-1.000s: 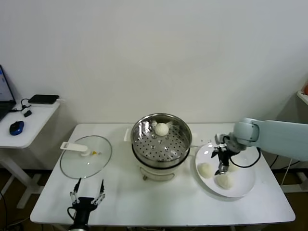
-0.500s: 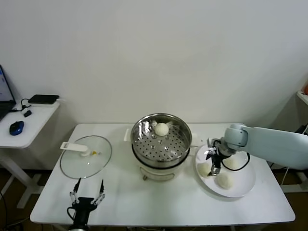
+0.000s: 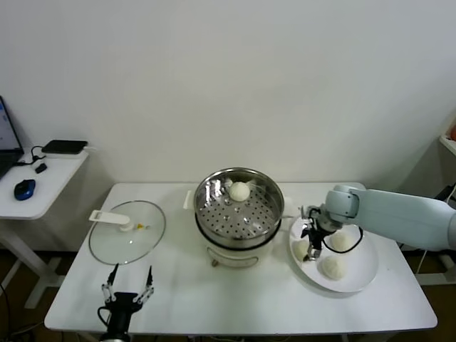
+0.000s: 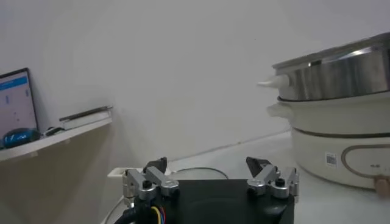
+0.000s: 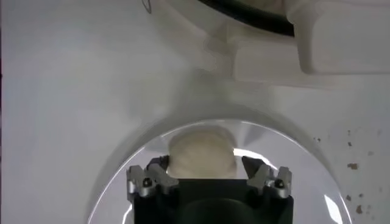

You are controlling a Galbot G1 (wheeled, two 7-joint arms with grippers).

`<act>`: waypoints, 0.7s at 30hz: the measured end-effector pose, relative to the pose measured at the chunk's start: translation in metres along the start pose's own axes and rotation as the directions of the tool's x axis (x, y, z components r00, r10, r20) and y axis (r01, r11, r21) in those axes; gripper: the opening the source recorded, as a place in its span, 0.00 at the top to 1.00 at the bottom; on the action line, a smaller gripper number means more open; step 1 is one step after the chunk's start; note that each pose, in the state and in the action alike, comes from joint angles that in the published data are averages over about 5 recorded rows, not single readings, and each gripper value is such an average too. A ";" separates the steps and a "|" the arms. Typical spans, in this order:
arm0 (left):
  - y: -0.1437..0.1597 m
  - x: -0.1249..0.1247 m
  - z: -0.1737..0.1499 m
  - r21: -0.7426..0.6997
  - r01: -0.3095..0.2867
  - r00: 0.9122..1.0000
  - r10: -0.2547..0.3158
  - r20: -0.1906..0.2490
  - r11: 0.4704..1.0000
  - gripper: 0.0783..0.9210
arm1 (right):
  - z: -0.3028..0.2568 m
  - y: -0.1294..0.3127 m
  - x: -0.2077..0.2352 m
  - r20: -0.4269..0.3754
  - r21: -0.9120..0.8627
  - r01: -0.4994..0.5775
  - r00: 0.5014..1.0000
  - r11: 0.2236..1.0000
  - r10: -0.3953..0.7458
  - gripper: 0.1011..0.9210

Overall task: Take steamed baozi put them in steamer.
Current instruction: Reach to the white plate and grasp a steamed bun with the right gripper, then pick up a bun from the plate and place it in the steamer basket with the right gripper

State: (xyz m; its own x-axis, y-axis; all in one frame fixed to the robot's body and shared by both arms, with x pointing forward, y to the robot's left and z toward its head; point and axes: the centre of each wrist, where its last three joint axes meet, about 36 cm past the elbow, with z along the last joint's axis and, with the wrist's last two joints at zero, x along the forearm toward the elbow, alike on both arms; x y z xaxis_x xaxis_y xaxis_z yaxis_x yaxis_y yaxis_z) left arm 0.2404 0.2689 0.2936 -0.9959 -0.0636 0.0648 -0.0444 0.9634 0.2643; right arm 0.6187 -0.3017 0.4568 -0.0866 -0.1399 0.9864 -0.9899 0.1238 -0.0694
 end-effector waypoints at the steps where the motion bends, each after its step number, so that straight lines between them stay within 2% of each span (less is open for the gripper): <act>1: 0.000 0.000 0.000 0.000 0.000 1.000 0.000 0.000 1.000 0.12 | 0.000 0.000 0.000 -0.001 0.000 0.000 1.000 1.000 0.000 0.33; 6: 0.000 0.000 0.000 -0.003 -0.002 1.000 0.002 0.000 1.000 0.12 | 0.001 0.000 0.001 -0.005 -0.002 0.002 1.000 1.000 -0.002 0.43; 14: 0.000 0.000 -0.003 -0.009 -0.004 1.000 0.004 0.006 1.000 0.12 | 0.005 -0.005 0.020 -0.007 0.013 0.011 1.000 1.000 -0.011 0.45; 21: 0.000 0.000 -0.006 -0.012 -0.007 1.000 0.007 0.010 1.000 0.12 | 0.001 -0.018 0.075 -0.016 0.073 0.027 1.000 0.997 -0.026 0.45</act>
State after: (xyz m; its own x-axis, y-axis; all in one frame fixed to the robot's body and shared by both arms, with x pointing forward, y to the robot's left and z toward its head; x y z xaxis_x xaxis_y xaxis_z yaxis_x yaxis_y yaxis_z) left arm 0.2409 0.2675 0.2995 -0.9969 -0.0541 0.0575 -0.0362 0.9606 0.2756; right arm 0.6295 -0.3156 0.5314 -0.0594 -0.1275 0.9901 -0.9974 0.0475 -0.0537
